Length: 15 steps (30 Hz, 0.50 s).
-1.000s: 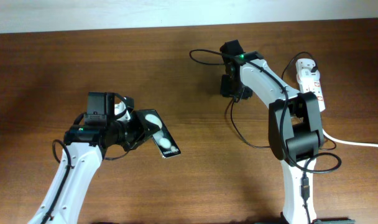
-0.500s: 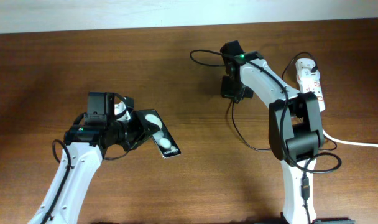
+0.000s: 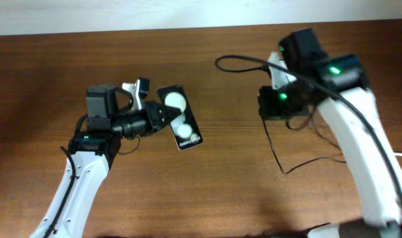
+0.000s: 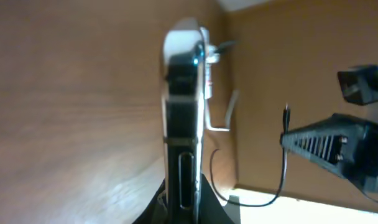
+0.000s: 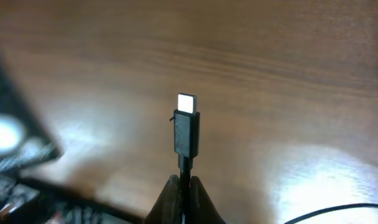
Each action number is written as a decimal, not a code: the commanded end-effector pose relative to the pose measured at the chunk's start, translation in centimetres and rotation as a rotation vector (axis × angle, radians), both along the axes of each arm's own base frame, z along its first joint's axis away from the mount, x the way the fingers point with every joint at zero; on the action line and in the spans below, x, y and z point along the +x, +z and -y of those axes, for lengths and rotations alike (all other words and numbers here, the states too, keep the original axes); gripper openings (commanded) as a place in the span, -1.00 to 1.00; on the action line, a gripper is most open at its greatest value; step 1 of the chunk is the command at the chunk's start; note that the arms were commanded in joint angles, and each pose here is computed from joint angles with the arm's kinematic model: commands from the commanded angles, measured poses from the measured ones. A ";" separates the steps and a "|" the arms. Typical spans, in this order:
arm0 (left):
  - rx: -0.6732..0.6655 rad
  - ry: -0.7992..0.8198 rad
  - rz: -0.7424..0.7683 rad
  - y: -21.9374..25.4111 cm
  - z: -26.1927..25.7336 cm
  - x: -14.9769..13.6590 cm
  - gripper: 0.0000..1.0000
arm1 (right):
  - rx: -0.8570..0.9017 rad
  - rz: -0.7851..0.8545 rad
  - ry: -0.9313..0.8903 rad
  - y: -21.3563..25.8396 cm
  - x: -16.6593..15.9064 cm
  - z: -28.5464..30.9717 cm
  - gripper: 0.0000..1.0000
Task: Plug charger to phone and switch on socket
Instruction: 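Insert the USB-C plug into the phone's bottom port held by the left gripper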
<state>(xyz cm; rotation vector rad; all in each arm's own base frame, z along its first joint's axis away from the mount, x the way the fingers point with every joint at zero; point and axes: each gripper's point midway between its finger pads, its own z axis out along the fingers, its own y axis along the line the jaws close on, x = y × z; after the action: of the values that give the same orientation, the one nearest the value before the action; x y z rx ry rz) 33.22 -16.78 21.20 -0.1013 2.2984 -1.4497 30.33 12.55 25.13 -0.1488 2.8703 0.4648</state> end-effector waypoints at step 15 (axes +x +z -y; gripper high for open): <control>-0.309 -0.166 0.173 10.4 2.1 -0.5 -1.00 | 0.318 0.133 0.340 -0.1 -11.1 -13.1 -0.92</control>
<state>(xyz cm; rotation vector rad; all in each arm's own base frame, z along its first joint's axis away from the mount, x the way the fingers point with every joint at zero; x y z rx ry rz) 33.23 -18.81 30.48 0.1460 1.9628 -1.7582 19.29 25.28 25.07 -0.6313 2.6001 0.9026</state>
